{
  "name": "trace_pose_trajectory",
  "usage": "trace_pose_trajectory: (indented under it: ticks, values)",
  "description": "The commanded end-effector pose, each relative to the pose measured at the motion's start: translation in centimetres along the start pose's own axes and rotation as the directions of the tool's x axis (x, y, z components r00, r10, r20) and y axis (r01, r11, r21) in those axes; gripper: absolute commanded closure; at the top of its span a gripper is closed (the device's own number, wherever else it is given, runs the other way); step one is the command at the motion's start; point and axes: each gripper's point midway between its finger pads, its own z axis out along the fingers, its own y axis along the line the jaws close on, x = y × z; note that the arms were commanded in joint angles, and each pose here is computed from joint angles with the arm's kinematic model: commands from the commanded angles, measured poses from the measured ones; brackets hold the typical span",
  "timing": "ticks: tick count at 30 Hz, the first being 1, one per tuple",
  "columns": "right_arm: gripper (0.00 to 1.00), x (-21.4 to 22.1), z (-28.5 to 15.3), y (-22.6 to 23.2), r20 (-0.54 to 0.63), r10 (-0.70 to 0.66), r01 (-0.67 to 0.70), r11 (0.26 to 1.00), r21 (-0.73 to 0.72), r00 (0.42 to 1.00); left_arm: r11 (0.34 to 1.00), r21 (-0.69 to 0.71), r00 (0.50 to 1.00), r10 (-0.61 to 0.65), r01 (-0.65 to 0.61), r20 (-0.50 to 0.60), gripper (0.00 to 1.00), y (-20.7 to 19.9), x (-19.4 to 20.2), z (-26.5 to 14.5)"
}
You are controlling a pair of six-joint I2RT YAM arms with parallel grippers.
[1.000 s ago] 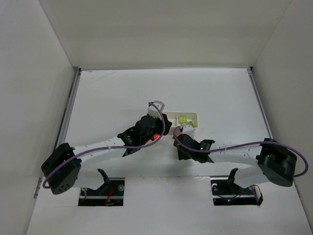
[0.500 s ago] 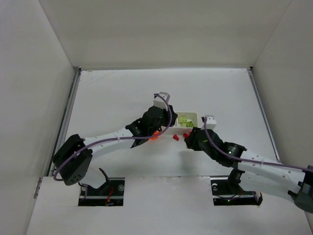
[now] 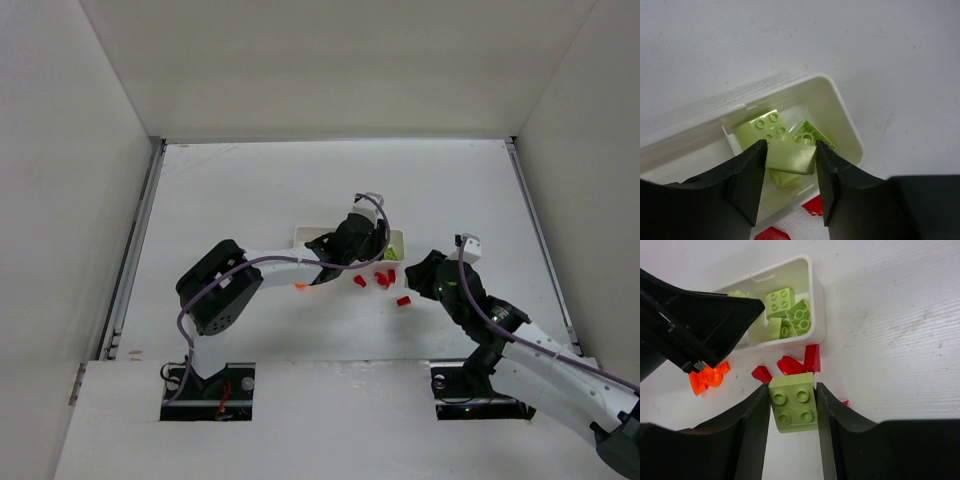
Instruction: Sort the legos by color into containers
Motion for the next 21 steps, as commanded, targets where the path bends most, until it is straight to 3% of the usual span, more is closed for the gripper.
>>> trace_pose_trajectory:
  ticks: [1, 4, 7, 13, 21]
  values:
    - [0.70, -0.6, 0.4, 0.9, 0.017, 0.014, -0.013, 0.999, -0.034, 1.000, 0.998, 0.058, 0.995, -0.016, 0.010, 0.102, 0.53, -2.2, -4.5, -0.8]
    - [0.70, -0.9, 1.2, 1.5, 0.020, -0.003, 0.003, 0.999, -0.034, 1.000, 0.998, 0.060, 0.992, -0.025, 0.018, 0.127, 0.40, -1.8, -5.5, -1.9]
    - [0.70, -1.7, 2.1, 3.0, 0.034, -0.011, 0.013, 0.999, -0.050, 0.999, 0.998, 0.058, 0.986, -0.044, 0.035, 0.160, 0.37, -1.0, -6.6, -3.8]
    - [0.69, -4.0, 4.6, 5.8, 0.085, -0.047, 0.052, 0.997, -0.059, 0.995, 0.996, 0.025, 0.963, -0.088, 0.085, 0.256, 0.41, 2.3, -7.8, -9.0]
    - [0.66, -5.7, 8.9, 7.1, 0.097, -0.128, 0.130, 0.991, -0.014, 0.987, 0.977, -0.113, 0.942, -0.138, 0.179, 0.306, 0.46, 9.5, -4.8, -14.7]
